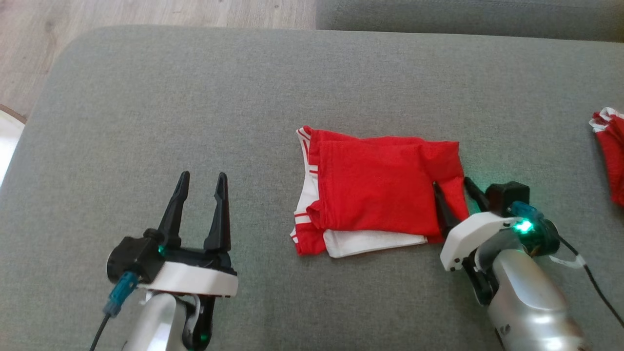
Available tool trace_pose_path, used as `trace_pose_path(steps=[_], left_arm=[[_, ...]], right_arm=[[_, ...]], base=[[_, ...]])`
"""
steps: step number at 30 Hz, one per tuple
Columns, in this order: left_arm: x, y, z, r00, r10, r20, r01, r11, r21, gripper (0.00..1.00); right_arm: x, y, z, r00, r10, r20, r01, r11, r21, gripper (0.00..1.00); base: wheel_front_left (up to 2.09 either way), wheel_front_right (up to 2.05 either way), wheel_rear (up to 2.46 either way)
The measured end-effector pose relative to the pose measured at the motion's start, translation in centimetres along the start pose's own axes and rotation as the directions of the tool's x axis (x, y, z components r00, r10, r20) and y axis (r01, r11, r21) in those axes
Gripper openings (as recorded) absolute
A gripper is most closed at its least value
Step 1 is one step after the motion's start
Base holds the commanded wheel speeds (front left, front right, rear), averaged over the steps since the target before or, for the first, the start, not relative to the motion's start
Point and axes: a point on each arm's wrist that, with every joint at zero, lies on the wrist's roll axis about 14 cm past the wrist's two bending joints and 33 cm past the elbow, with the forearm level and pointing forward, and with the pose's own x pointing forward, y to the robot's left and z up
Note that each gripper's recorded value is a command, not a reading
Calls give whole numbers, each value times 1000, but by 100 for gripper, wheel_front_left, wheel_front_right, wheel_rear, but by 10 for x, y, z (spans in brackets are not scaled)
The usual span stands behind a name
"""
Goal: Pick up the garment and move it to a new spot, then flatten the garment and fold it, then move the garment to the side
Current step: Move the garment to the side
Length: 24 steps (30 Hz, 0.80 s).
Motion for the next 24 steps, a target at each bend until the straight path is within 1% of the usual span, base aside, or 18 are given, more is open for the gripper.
trace_pose_path(steps=[1,5,8,13,19,24], left_arm=[[0,0,0,1000,0,1,0,1000,0,100],[0,-2,1,1000,-7,3,7,1000,-1,100],[3,-7,1,1000,-22,3,22,1000,-1,100],[13,-25,3,997,-80,15,80,997,0,100],[27,-54,3,986,-166,24,166,986,-12,100],[46,-92,14,960,-275,62,276,961,-11,100]], right_arm=[[1,2,1,1000,5,-2,-5,1000,-2,0],[-1,5,1,1000,16,-6,-16,1000,-20,0],[-4,1,3,1000,7,12,-6,999,-43,0],[-11,-18,26,996,-27,84,41,984,-173,0],[-25,-56,61,980,-97,176,148,941,-304,0],[-47,-107,88,956,-181,231,261,884,-388,0]], base=[[0,0,0],[0,0,0],[0,0,0],[0,0,0],[0,0,0],[0,0,0]])
